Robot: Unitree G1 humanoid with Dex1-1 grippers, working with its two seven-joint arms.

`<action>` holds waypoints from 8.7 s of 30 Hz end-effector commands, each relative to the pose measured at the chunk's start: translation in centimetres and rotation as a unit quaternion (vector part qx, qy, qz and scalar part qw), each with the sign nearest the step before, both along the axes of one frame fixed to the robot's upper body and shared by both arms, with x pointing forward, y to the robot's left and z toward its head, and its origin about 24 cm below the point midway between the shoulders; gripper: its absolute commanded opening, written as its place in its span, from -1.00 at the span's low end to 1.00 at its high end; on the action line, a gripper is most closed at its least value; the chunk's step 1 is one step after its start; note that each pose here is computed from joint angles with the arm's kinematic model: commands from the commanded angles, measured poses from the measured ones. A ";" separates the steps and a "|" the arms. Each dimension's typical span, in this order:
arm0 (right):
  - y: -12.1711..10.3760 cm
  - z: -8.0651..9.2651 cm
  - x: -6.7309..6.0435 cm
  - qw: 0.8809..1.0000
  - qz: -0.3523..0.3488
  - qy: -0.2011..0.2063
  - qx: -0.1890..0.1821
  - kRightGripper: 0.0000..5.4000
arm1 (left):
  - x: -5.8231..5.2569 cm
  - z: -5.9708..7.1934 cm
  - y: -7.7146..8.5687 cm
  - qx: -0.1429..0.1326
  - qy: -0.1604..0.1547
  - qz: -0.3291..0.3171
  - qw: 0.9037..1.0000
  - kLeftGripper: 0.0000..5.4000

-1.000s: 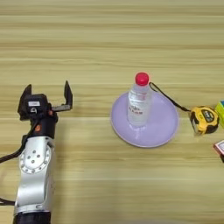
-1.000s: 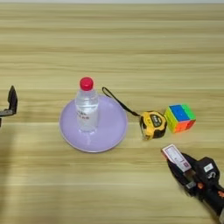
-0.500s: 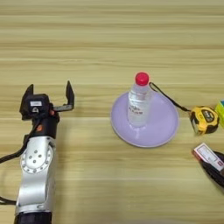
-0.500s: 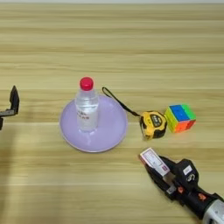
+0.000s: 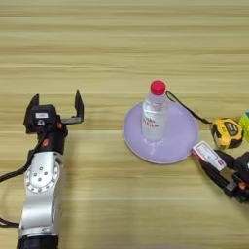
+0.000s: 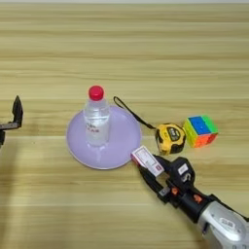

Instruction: Move the objects on the table

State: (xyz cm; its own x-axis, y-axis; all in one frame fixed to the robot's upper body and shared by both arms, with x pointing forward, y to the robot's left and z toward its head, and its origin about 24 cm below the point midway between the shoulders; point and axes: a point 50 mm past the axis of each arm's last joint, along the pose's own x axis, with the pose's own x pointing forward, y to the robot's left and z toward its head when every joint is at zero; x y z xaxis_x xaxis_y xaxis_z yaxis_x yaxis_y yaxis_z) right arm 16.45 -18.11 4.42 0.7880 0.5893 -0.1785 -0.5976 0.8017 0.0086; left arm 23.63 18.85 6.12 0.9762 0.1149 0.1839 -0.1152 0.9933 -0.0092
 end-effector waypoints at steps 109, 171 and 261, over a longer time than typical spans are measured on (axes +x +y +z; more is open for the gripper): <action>-2.7 1.9 9.0 0.944 -0.300 -0.139 0.002 0.99 | 0.2 -0.3 -1.3 -0.004 0.006 -0.019 1.000 1.00; -3.4 2.5 9.1 0.936 -0.317 -0.152 0.001 0.99 | -3.2 -0.5 -9.5 0.042 0.028 -0.323 0.945 1.00; -3.1 2.2 9.0 0.935 -0.321 -0.147 0.003 1.00 | 2.9 -1.9 -14.0 0.030 0.045 -0.356 0.933 0.39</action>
State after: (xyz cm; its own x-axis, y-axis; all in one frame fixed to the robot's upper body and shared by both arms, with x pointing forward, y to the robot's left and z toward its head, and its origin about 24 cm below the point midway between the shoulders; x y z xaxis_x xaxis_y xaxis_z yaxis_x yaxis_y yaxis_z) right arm 25.47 -21.24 6.55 0.9953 -0.0180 0.0953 0.0251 0.9969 -0.0745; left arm 26.34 4.93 4.02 0.8129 -0.5777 0.0740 0.5782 0.8157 0.0160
